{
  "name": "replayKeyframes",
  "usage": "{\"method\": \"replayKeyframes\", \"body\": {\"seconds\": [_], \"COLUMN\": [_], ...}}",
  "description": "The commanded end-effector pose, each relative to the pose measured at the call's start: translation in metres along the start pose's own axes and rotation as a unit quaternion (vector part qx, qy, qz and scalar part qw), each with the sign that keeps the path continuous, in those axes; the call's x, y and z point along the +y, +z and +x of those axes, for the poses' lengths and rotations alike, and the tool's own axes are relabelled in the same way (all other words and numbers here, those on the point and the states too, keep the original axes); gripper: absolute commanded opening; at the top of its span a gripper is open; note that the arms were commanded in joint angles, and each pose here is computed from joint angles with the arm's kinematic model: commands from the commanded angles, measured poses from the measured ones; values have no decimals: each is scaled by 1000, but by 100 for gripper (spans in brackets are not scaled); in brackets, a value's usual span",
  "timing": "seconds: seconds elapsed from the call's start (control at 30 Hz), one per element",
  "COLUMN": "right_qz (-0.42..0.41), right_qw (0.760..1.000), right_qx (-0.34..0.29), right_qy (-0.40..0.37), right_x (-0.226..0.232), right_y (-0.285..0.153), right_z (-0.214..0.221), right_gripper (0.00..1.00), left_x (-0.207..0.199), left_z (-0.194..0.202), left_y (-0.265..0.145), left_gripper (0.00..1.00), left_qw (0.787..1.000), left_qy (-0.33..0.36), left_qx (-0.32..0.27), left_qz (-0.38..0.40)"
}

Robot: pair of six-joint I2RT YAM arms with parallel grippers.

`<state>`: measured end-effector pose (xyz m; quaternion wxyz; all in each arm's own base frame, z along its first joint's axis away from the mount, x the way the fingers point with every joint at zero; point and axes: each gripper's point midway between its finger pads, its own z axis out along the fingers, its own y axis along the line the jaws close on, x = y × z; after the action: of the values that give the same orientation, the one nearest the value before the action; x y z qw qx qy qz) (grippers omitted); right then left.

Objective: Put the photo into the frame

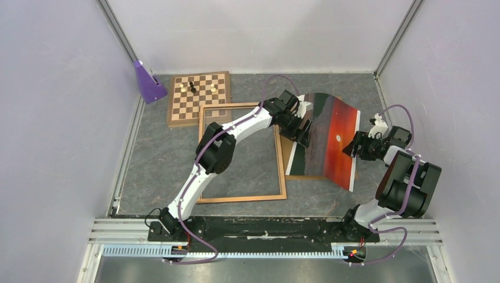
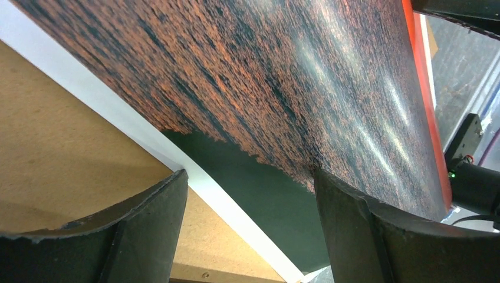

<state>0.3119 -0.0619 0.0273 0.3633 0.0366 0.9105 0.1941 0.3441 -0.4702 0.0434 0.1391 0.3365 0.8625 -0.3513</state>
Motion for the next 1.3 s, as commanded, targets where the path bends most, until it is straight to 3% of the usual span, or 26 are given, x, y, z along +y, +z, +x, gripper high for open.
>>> {"method": "replayKeyframes", "body": {"seconds": [0.0, 0.33, 0.6, 0.8, 1.27], "right_qz": [-15, 19, 65, 76, 129], "right_qw": [1000, 999, 997, 996, 991], "right_qx": [20, 25, 30, 32, 25], "right_qy": [18, 13, 17, 22, 5], "right_x": [11, -1, -20, -25, -41], "right_y": [-2, -4, -11, -13, -30], "right_z": [11, 14, 17, 20, 20], "right_gripper": [70, 70, 70, 69, 66], "left_x": [-28, -39, -33, -22, 9], "left_z": [21, 0, -27, -47, -50], "left_y": [8, -23, -64, -89, -52], "left_gripper": [85, 88, 89, 89, 89], "left_qw": [998, 998, 997, 998, 996], "left_qy": [-23, -3, -29, -19, -63], "left_qx": [34, 7, -28, -56, -54], "left_qz": [56, 56, 61, 18, -43]}}
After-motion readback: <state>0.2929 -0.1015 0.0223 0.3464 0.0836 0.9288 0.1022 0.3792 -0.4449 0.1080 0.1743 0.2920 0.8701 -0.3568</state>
